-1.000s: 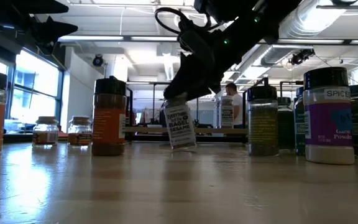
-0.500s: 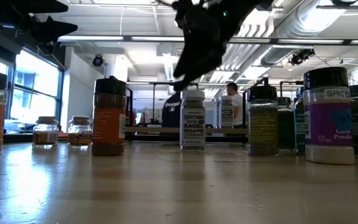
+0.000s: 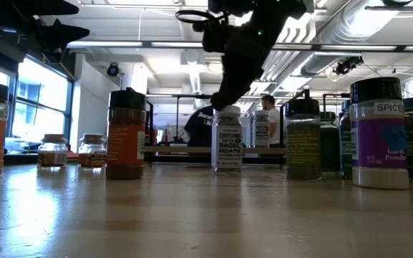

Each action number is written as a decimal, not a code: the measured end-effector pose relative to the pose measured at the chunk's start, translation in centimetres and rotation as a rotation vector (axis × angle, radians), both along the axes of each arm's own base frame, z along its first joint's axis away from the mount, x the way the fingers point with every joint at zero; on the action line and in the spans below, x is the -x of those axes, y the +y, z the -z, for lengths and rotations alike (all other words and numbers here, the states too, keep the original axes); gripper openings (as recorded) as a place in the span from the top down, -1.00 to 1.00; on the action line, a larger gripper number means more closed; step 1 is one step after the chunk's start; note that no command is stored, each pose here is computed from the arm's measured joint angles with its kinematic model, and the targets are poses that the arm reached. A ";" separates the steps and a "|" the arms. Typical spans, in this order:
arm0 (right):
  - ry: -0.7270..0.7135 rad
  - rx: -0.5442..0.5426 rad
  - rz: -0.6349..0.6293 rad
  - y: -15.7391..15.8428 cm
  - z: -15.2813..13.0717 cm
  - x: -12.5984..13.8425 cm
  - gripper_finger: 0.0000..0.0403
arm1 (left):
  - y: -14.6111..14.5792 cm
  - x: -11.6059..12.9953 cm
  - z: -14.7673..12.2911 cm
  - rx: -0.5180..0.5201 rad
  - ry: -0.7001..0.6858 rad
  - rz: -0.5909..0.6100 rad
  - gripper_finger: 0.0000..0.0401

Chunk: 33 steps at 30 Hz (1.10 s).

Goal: Shelf spices
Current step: Put the top white seasoning bottle on the shelf aligned with the other white seasoning bottles

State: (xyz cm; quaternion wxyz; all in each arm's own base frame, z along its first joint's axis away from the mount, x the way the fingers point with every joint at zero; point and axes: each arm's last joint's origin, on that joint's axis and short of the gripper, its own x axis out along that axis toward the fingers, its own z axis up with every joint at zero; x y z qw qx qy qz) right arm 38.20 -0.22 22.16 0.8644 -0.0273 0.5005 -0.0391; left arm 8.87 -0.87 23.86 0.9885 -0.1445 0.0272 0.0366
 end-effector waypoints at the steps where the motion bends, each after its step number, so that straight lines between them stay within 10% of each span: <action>1: 0.006 0.003 -0.008 0.0 0.2 0.0 -0.49 | 0.0 0.0 0.0 0.000 0.000 0.000 -0.01; 15: 0.053 -0.004 0.007 0.2 -0.1 0.0 0.07 | 0.0 0.0 0.0 -0.001 0.004 0.000 -0.01; 21: 0.101 0.150 0.039 -0.5 -5.3 0.7 0.07 | 0.0 0.0 0.0 -0.001 0.005 0.000 -0.01; 27: 0.217 0.220 0.079 -5.4 -10.1 3.1 0.07 | 0.0 0.0 0.0 -0.002 0.005 0.000 -0.01; 33: 0.254 0.082 0.176 -12.0 -8.2 5.1 0.07 | 0.0 0.0 0.1 -0.003 0.015 0.000 -0.01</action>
